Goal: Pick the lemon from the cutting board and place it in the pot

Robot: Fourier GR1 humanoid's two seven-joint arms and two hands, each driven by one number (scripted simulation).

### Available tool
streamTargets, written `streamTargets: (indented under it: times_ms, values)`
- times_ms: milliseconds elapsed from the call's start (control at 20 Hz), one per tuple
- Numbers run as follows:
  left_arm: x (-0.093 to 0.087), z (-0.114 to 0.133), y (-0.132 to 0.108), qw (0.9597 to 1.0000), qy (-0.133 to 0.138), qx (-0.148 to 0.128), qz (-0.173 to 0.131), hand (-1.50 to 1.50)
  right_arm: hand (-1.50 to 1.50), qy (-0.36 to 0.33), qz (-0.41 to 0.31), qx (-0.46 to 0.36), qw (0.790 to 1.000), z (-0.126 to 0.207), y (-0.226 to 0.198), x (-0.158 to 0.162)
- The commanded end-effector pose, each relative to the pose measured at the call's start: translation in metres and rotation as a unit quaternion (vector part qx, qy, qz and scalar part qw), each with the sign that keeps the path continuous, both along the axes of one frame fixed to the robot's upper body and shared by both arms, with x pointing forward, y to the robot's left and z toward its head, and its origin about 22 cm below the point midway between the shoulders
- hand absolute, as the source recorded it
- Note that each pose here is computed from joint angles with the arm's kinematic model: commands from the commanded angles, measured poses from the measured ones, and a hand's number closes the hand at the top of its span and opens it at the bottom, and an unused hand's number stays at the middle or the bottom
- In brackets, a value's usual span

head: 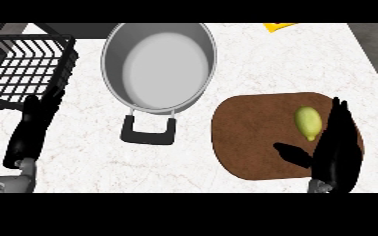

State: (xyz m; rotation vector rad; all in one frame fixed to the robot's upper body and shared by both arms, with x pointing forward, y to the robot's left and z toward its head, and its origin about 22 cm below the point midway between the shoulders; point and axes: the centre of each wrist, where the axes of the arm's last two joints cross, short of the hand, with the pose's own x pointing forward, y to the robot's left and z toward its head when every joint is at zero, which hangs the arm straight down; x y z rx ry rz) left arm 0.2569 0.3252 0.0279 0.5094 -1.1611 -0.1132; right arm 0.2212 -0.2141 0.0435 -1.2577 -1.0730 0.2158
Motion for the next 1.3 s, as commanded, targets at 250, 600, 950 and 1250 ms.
streamTargets:
  times_ms: [250,600,950,1250]
  values:
    - [0.019,0.001,-0.017,1.0,0.007,0.001,-0.001,0.0,-1.5,0.03,0.0,0.02,0.999,-0.005,-0.001,0.004]
    - [0.013,-0.009,-0.01,0.9999,-0.003,0.007,0.007,0.0,-1.5,0.025,0.007,0.042,0.999,-0.02,-0.009,0.04]
    - [0.015,0.007,-0.006,0.9999,-0.005,0.01,0.007,0.0,-1.5,0.028,0.003,0.042,0.999,-0.056,-0.038,0.037]
    - [0.021,-0.001,0.002,1.0,0.006,-0.003,0.003,0.0,1.5,0.022,0.027,0.05,0.998,-0.032,-0.041,0.052]
